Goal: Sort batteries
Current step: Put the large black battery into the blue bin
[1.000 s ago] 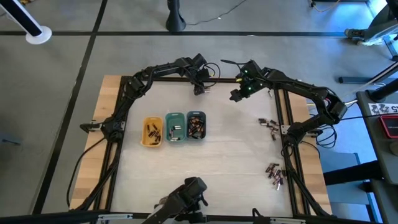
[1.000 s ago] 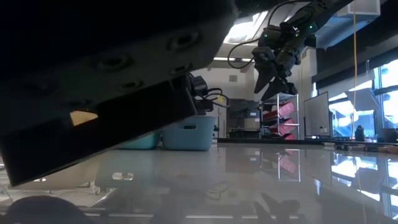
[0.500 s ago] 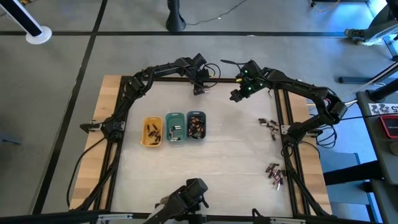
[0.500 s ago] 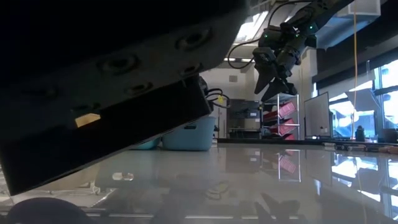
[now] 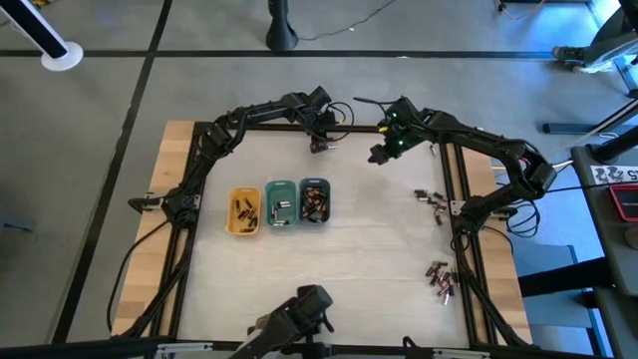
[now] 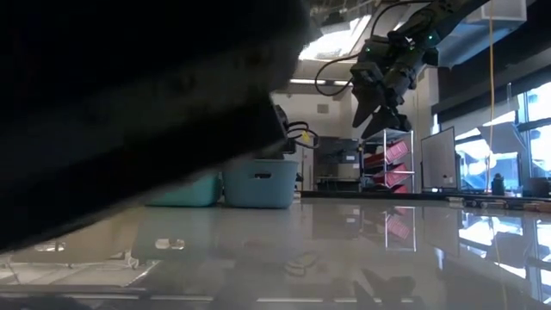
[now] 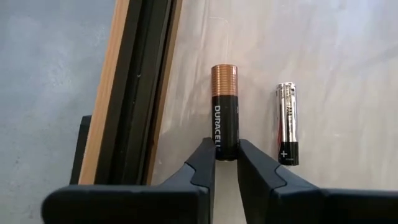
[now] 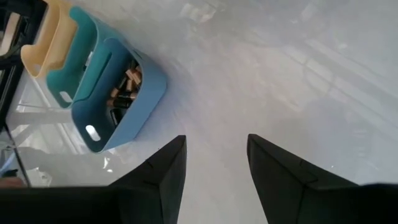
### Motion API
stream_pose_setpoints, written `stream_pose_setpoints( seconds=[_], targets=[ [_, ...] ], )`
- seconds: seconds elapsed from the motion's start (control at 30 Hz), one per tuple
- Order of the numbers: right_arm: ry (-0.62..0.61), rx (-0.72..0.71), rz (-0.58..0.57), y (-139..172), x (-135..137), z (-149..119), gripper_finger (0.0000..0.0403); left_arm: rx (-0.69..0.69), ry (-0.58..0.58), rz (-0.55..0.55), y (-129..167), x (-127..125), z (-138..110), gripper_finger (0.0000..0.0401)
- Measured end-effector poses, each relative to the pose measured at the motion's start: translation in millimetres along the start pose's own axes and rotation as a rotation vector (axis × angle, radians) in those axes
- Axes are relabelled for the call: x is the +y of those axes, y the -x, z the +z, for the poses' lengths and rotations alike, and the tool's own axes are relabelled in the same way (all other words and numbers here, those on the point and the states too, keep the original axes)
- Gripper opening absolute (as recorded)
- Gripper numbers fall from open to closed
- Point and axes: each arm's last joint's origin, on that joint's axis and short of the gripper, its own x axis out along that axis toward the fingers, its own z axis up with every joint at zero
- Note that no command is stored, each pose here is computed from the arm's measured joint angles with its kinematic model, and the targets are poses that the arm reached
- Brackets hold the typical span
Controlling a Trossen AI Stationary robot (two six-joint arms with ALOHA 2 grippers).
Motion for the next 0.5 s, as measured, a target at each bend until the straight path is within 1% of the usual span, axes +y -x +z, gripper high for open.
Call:
stream_pose_setpoints(
  seconds=[0.17,0.23,0.37,0.5],
  targets=[
    [-0.002,0.018,-0.004,0,-1,-2,0.0172,0.012,0.038,-0.004,16,0,0,0.0035],
    [0.001,0.017,-0.004,0,-1,-2,0.0172,-0.002,0.022,0.006,29,-2,4,0.0035],
    [0.013,0.014,-0.005,0,0,-1,0.0172,-0.001,-0.001,0.004,67,-8,10,0.0035],
    [0.028,0.01,-0.007,0,0,-1,0.0172,0.066,0.011,-0.059,87,-19,5,0.0039]
  ],
)
